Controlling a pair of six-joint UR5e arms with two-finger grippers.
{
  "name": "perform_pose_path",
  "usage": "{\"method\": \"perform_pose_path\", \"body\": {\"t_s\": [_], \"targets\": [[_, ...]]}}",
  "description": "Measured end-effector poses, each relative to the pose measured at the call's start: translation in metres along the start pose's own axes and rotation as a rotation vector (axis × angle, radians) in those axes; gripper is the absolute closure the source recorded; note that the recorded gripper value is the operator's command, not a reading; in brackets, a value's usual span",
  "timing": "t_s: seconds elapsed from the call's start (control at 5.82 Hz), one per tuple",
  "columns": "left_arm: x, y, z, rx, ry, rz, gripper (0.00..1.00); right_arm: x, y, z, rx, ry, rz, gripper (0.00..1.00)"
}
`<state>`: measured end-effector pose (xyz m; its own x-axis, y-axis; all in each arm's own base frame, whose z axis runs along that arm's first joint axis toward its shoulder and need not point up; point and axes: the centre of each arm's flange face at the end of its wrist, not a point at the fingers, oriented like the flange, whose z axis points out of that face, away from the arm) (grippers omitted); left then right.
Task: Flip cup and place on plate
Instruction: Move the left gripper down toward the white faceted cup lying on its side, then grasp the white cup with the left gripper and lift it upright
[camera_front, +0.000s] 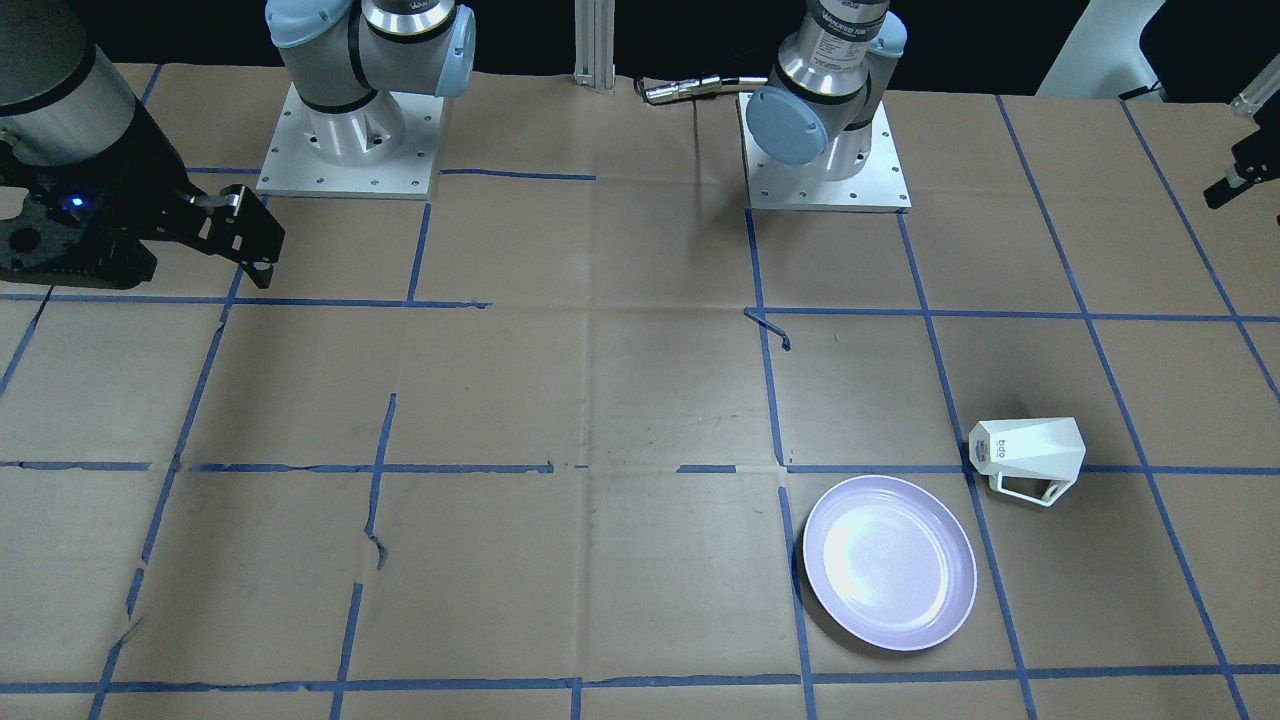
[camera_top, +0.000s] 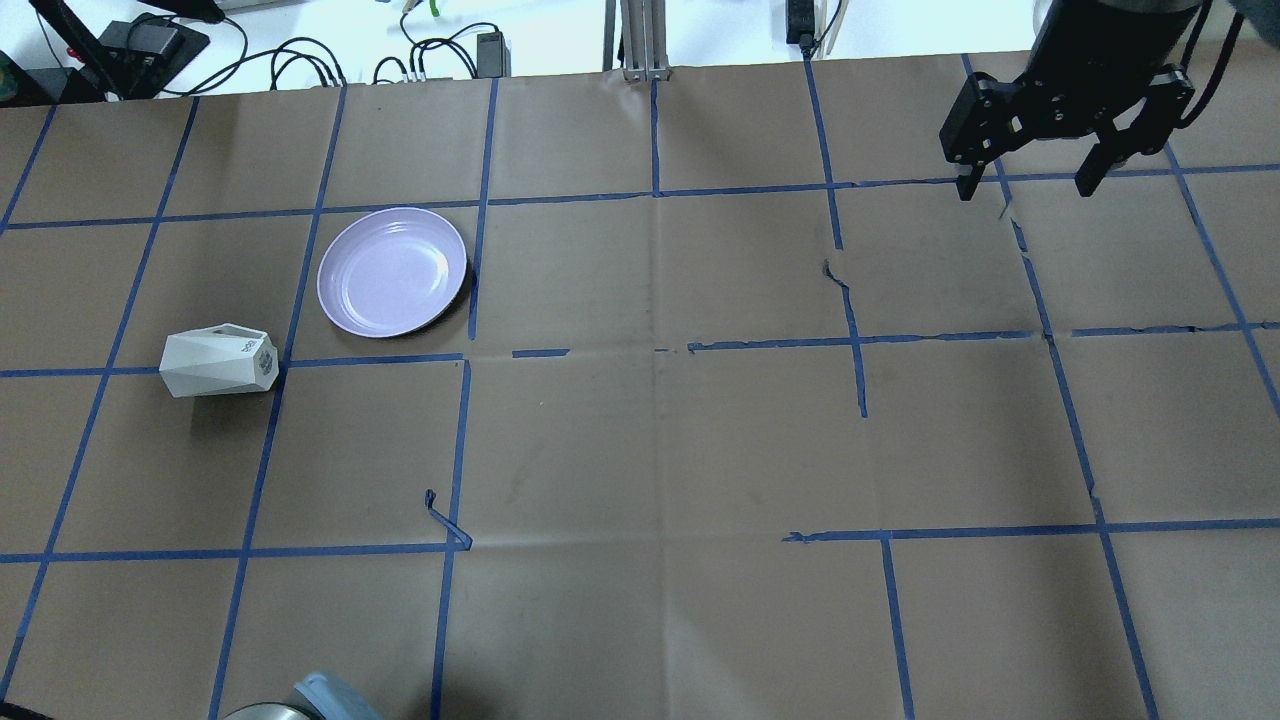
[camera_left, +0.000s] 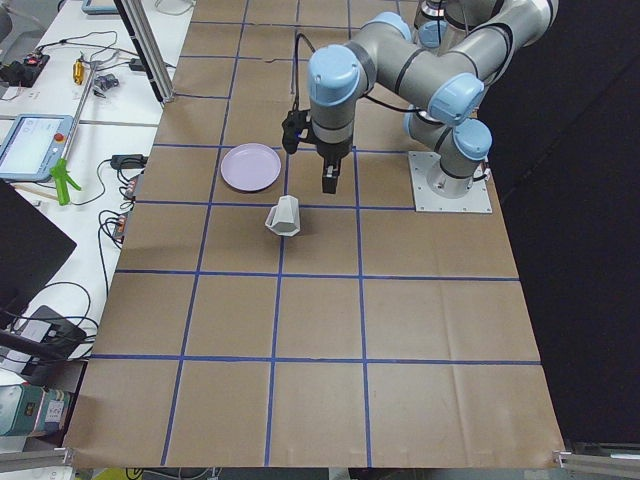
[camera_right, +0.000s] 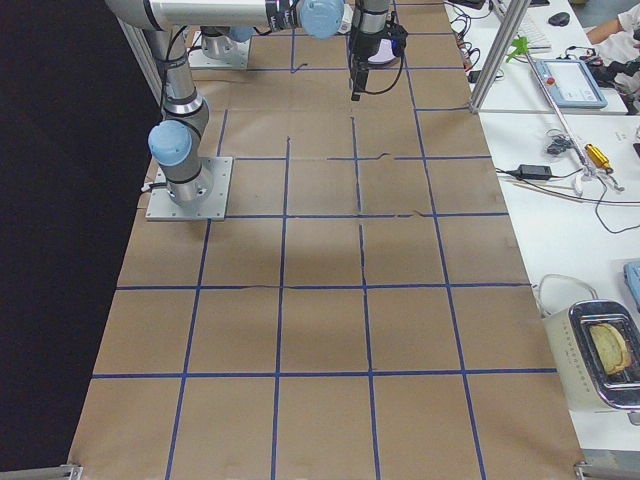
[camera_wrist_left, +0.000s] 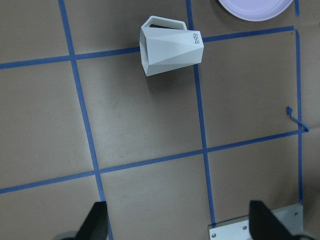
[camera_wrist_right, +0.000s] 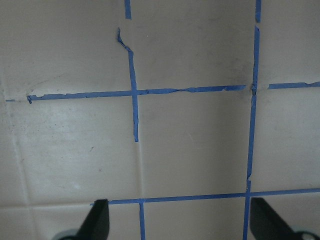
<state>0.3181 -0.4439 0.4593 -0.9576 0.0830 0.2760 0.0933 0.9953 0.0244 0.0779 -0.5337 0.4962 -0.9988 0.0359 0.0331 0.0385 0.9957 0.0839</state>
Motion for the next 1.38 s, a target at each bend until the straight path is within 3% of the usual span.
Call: {"method": "perform_pose_path", "body": {"t_s": [0.34, 0.86, 1.38], "targets": [[-0.071, -0.034, 0.07, 0.036, 0.159, -0.036, 0.02, 0.0, 0.0, 0.0, 0.001, 0.0, 0.0, 0.0], [-0.116, -0.068, 0.162, 0.091, 0.376, -0.055, 0.02, 0.0, 0.0, 0.0, 0.0, 0.0, 0.0, 0.0], [-0.126, -0.081, 0.227, 0.104, 0.512, -0.019, 0.02, 0.0, 0.0, 0.0, 0.0, 0.0, 0.0, 0.0]]}}
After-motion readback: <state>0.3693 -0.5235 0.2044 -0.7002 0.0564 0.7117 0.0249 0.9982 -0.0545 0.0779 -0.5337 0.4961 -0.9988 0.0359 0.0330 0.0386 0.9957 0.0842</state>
